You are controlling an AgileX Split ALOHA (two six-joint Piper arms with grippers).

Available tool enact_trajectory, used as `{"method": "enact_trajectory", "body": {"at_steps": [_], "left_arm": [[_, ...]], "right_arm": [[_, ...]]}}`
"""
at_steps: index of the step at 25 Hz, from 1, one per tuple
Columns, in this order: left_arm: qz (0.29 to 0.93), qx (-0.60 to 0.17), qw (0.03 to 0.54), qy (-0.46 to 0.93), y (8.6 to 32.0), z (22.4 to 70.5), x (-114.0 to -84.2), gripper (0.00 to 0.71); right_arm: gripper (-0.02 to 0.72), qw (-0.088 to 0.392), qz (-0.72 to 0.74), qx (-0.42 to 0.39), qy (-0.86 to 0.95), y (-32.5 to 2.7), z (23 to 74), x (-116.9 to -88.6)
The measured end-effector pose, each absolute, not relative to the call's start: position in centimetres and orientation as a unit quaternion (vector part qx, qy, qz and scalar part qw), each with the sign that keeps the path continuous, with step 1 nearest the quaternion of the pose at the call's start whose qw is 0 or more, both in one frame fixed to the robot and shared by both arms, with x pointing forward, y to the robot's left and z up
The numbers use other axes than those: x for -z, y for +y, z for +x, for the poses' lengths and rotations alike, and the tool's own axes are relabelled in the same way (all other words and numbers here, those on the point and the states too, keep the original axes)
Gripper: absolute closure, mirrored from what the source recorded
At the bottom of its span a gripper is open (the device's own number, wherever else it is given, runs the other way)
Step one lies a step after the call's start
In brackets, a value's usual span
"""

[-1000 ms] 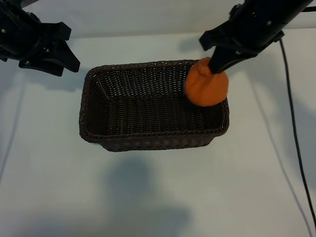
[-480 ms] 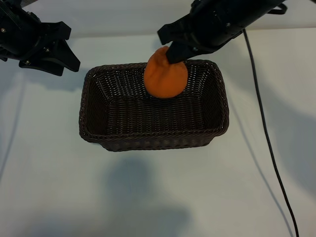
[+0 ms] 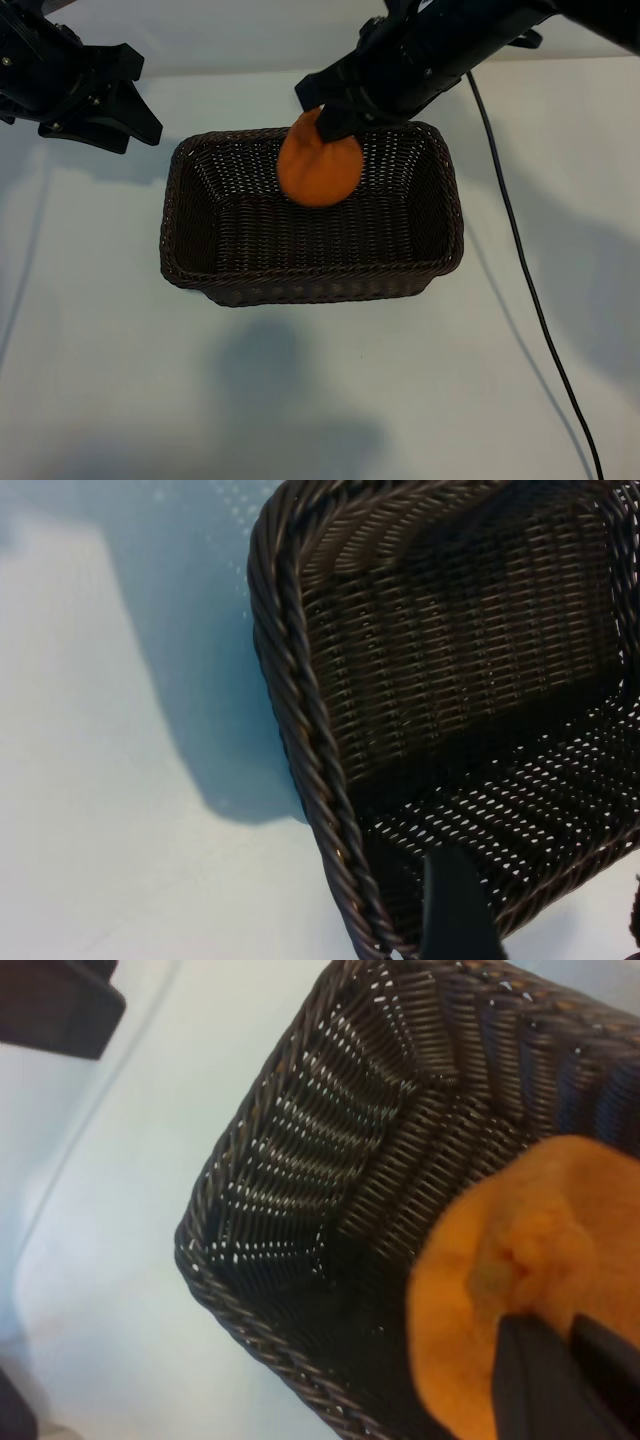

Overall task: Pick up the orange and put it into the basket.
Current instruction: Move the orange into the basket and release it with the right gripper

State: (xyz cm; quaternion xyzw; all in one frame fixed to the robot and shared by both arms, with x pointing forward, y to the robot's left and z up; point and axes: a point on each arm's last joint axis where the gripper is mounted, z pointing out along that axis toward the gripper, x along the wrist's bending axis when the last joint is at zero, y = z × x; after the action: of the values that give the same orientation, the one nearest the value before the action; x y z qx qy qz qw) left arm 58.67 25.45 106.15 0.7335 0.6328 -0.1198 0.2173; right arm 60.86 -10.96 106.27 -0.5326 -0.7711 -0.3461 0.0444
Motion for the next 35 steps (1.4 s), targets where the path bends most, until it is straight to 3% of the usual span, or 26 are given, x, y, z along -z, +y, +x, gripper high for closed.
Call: {"method": "enact_trajectory", "body": {"at_steps": [14,35], "left_arm": [[0.733,0.120,0.217,0.633,25.4,58.7,-106.2,0.252],[0.733,0.120,0.217,0.633,25.4,58.7,-106.2,0.252]], "right_arm": [[0.666,0.073,-0.539,0.269,-0.795,-10.6,62.3,-100.2],[0.666,0.058,-0.524,0.249,-0.812,-10.9,62.5,-99.6]]}}
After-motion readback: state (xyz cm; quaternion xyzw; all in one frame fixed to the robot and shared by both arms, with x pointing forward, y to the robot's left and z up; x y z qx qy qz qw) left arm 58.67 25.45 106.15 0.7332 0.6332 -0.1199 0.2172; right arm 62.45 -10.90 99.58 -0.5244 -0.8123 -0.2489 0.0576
